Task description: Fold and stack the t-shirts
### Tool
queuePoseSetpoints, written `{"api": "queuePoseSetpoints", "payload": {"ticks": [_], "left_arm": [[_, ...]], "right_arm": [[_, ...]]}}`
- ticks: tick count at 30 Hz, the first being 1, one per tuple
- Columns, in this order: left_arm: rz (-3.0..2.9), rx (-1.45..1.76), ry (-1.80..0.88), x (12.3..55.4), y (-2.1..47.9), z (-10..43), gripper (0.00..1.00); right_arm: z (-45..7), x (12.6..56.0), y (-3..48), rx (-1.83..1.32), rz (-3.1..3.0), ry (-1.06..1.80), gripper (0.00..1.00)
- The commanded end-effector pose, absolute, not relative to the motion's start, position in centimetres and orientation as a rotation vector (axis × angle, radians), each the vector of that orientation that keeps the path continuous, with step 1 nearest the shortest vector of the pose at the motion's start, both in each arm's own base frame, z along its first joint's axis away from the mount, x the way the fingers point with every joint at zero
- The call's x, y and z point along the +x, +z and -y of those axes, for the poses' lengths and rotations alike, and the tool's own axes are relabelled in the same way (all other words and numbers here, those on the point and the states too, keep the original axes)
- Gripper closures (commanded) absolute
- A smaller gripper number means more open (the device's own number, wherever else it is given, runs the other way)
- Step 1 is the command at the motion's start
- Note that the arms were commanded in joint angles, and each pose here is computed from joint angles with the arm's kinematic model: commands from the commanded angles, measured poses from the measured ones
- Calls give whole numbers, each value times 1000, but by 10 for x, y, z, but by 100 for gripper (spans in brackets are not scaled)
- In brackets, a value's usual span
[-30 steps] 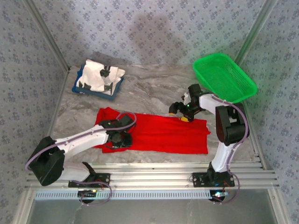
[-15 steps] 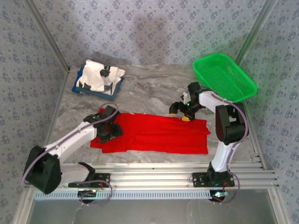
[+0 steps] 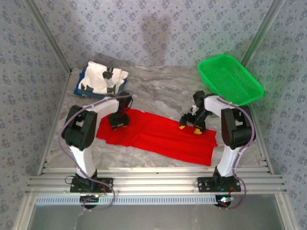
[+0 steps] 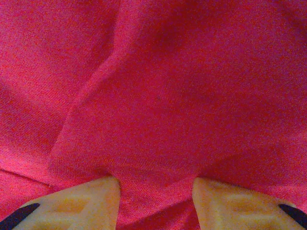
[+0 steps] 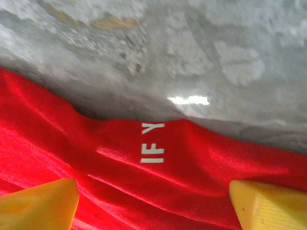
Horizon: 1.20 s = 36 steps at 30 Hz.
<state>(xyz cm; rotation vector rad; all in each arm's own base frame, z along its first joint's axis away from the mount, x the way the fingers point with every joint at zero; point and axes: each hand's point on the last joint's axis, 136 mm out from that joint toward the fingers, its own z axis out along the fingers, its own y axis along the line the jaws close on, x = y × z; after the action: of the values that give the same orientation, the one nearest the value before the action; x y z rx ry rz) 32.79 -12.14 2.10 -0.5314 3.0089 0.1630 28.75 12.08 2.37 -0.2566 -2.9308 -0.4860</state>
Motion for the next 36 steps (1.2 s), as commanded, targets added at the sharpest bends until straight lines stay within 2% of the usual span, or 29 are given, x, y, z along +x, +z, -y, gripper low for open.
{"api": "queuePoseSetpoints", "payload": {"ticks": [1, 9, 11, 20, 24, 26, 31, 34, 36], "left_arm": [[-3004, -361, 181, 378, 1, 129, 55], [-2940, -96, -102, 509, -11, 205, 55], [-2928, -79, -175, 530, -17, 217, 55], [-2713, -262, -805, 596, -27, 273, 52], [-2574, -324, -1040, 618, -24, 301, 50], [-2532, -334, -1076, 625, -23, 307, 50], [-2483, -367, -1201, 629, -12, 317, 40], [-2457, -307, -1261, 627, 33, 319, 34], [-2423, -229, -1237, 625, 82, 315, 29]], "right_arm": [[-104, 251, 0, -345, 2833, -311, 14], [-114, 239, 2, -528, 2818, -362, 13], [-122, 242, 5, -564, 2829, -380, 13], [-188, 270, 4, -852, 2793, -585, 13], [-215, 265, 4, -926, 2791, -572, 13], [-227, 263, 5, -954, 2803, -569, 13], [-259, 253, 16, -895, 2861, -585, 12], [-260, 245, 30, -814, 2913, -560, 12], [-250, 237, 43, -747, 2946, -531, 12]]}}
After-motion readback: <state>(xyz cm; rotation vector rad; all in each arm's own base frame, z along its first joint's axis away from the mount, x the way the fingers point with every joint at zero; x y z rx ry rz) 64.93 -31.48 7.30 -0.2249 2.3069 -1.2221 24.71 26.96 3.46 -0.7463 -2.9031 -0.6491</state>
